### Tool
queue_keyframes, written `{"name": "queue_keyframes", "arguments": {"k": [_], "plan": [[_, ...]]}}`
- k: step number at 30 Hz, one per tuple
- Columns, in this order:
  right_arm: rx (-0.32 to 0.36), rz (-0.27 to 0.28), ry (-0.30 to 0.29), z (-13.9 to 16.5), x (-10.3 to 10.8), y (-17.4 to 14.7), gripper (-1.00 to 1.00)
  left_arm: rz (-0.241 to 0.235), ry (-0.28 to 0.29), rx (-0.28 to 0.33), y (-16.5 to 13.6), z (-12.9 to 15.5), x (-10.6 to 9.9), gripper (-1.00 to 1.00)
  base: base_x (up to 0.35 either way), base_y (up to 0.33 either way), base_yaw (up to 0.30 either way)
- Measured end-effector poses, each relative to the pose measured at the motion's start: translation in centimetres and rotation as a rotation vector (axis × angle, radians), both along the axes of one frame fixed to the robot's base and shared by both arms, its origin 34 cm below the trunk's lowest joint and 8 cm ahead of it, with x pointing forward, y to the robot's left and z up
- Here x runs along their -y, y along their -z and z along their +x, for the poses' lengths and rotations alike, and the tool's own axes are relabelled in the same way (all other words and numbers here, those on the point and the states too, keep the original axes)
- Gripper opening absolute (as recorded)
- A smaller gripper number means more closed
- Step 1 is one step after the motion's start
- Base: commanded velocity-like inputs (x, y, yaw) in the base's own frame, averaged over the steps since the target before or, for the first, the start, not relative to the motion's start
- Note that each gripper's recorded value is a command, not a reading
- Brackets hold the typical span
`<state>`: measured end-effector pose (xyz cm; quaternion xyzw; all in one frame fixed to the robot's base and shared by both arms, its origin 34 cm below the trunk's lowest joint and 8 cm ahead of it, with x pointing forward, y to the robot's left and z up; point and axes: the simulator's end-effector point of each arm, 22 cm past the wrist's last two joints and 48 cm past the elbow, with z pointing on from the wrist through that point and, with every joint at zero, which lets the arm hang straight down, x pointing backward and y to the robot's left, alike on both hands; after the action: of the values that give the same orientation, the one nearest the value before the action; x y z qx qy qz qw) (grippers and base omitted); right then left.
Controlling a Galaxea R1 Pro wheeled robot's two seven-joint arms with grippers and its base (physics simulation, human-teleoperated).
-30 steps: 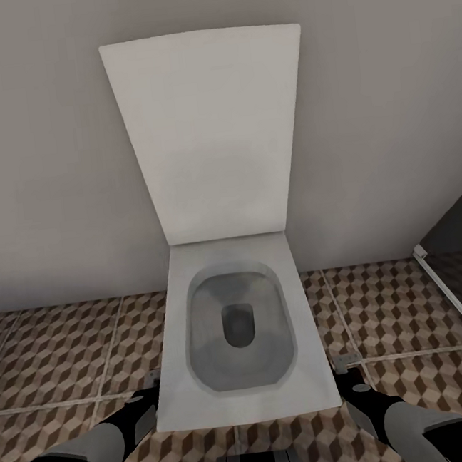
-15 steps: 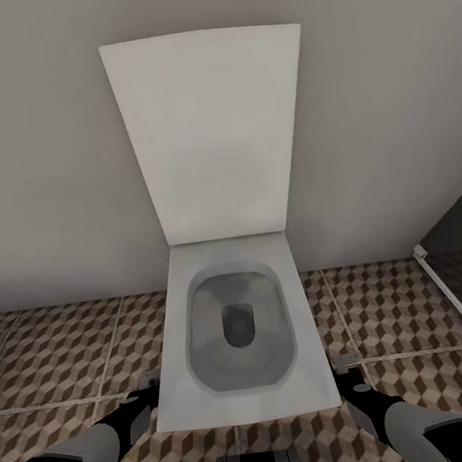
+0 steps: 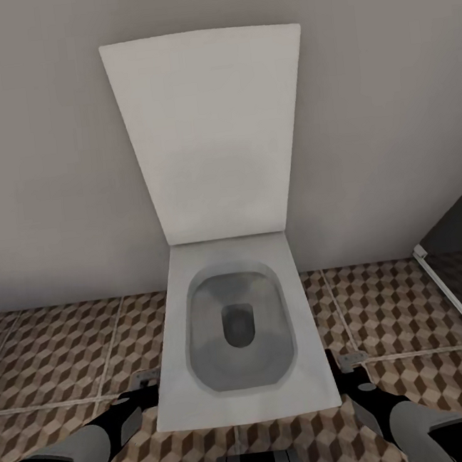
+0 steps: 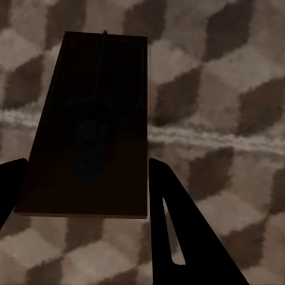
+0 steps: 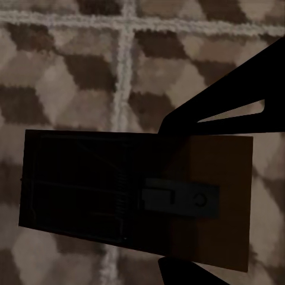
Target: Take the four mousetraps from the cabinet in the bathroom and place them on the bathroom floor. Make sure all four end up on the same floor surface, and ensure that at least two of them are either under or directly next to the same bathroom sink.
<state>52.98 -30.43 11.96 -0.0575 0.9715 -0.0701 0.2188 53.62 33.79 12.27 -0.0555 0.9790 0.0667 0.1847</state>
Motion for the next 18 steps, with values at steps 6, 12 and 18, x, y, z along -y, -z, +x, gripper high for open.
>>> {"name": "queue_keyframes", "arguments": {"k": [6, 12, 18], "plan": [[0.000, -0.001, 0.001, 0.01, 0.07, -0.01, -1.00, 0.001, 0.001, 0.000, 0.00, 0.00, -0.04, -1.00, 0.000, 0.000, 0.000], [0.000, 0.000, 0.000, 0.01, -0.02, 0.00, -1.00, -0.001, 0.002, 0.000, 0.01, 0.01, 0.08, -1.00, 0.000, 0.000, 0.000], [0.000, -0.001, 0.000, 0.01, -0.01, -0.01, -1.00, -0.001, 0.003, 0.000, 0.02, 0.01, 0.18, -1.00, 0.000, 0.000, 0.000]]}}
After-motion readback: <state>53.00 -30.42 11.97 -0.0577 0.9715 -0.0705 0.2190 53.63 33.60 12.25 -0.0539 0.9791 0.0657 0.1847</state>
